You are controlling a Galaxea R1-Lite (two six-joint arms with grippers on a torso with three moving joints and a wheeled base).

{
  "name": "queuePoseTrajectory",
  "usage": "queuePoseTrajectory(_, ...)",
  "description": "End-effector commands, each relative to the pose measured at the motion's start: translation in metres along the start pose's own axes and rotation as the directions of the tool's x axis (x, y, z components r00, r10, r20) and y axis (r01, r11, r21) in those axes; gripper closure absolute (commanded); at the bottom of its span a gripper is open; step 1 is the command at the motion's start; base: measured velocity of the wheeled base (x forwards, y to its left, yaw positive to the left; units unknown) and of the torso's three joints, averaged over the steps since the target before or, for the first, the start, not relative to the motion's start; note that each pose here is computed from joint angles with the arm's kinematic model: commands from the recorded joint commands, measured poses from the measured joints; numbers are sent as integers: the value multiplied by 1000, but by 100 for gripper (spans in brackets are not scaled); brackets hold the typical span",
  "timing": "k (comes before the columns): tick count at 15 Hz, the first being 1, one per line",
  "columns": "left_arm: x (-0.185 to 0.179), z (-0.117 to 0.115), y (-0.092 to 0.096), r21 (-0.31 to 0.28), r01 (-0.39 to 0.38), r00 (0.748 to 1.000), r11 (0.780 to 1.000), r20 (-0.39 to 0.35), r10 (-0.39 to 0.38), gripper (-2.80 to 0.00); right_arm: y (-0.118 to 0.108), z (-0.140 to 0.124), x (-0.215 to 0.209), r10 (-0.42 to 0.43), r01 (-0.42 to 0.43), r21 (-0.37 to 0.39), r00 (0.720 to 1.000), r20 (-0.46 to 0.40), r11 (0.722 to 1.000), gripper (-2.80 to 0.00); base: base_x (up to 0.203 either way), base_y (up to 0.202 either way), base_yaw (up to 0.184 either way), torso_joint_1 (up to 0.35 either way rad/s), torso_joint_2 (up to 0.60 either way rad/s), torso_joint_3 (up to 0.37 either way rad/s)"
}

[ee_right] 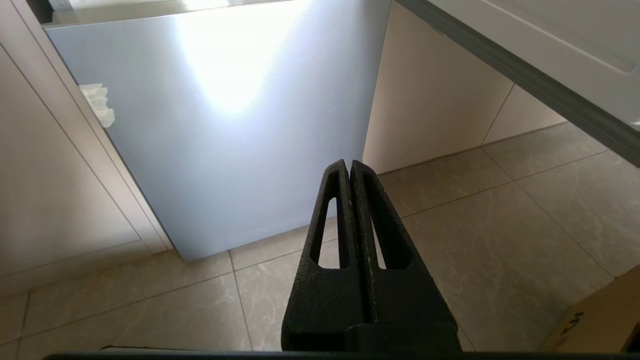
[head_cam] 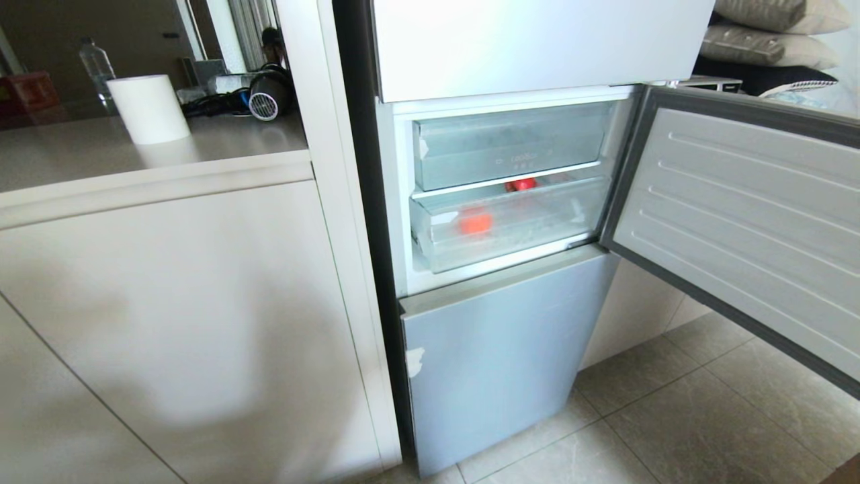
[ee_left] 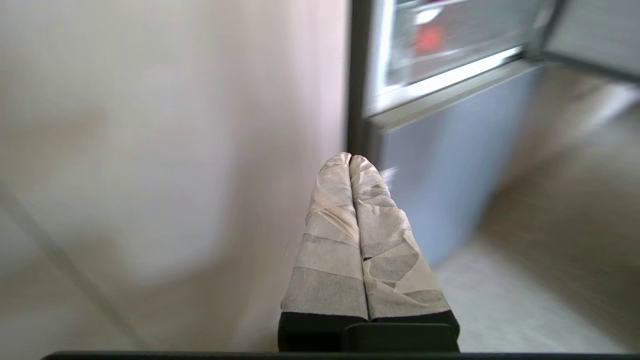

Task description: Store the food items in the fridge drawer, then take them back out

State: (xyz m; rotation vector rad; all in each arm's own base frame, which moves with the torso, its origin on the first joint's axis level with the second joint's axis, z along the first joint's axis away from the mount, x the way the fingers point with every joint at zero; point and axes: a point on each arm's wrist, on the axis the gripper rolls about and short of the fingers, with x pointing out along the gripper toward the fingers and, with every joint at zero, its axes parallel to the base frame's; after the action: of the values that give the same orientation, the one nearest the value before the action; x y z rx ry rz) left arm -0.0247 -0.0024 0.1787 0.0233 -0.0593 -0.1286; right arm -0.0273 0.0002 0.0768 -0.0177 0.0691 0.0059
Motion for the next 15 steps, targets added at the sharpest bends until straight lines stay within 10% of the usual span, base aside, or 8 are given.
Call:
queuePoseTrajectory(1,47,26,4,-49,83,982,995,-166,-90,0,0,0,0,0,0,0,1000,-3,1000,0,0,0,0,0,0,0)
queuePoseTrajectory(5,168,26,-2,-220,317,841,923,-386,-380,0,0,0,0,1,-1,1,1000,-3,1000,0,0,0,0,0,0,0)
queuePoseTrajectory(8,257,-8,-31,-245,376,772,893,-450,-449,0,0,0,0,1,-1,0,1000,-3,1000,0,0,0,0,0,0,0)
queuePoseTrajectory(15,350,-34,-148,-89,339,887,937,-301,-349,0,0,0,0,1,-1,0,1000,-3,1000,0,0,0,0,0,0,0)
